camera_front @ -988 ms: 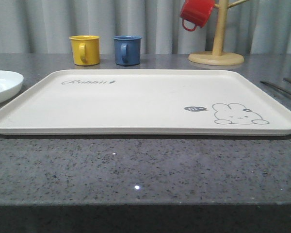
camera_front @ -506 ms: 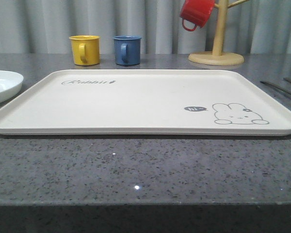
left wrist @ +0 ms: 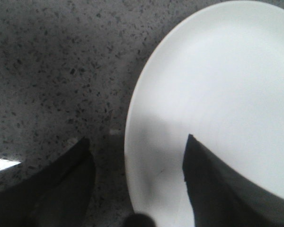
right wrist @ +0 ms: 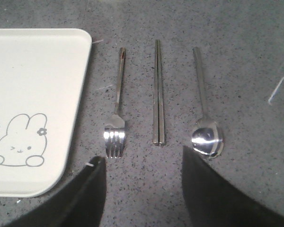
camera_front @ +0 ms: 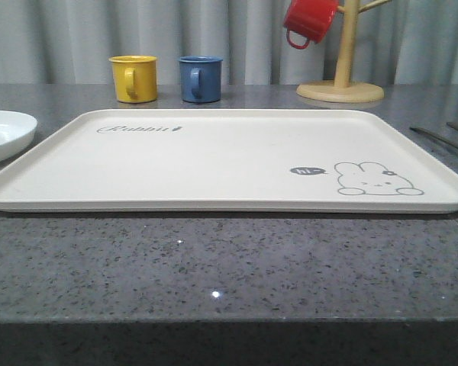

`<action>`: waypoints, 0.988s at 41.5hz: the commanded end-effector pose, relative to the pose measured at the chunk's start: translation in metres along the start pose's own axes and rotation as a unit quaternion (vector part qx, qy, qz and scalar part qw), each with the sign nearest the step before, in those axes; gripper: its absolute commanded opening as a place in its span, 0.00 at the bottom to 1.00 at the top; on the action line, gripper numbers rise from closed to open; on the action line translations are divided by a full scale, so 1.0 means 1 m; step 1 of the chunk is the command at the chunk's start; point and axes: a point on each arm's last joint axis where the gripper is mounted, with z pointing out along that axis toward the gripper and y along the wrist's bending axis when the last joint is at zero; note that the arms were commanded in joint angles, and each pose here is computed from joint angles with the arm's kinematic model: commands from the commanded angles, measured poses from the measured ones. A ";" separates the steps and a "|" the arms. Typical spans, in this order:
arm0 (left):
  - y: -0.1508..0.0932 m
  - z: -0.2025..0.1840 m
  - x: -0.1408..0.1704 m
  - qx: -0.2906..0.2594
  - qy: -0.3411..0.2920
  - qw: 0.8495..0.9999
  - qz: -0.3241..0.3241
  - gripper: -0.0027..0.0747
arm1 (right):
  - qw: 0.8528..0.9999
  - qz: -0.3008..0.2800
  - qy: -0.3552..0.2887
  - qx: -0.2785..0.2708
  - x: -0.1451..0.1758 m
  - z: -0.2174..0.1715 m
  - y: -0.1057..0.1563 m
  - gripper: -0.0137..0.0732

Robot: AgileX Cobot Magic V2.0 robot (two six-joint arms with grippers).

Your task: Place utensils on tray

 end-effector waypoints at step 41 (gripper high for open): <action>-0.005 -0.017 -0.013 0.001 -0.029 0.999 0.014 0.01 | 0.999 -0.006 -0.044 -0.003 -0.015 -0.004 0.001 0.62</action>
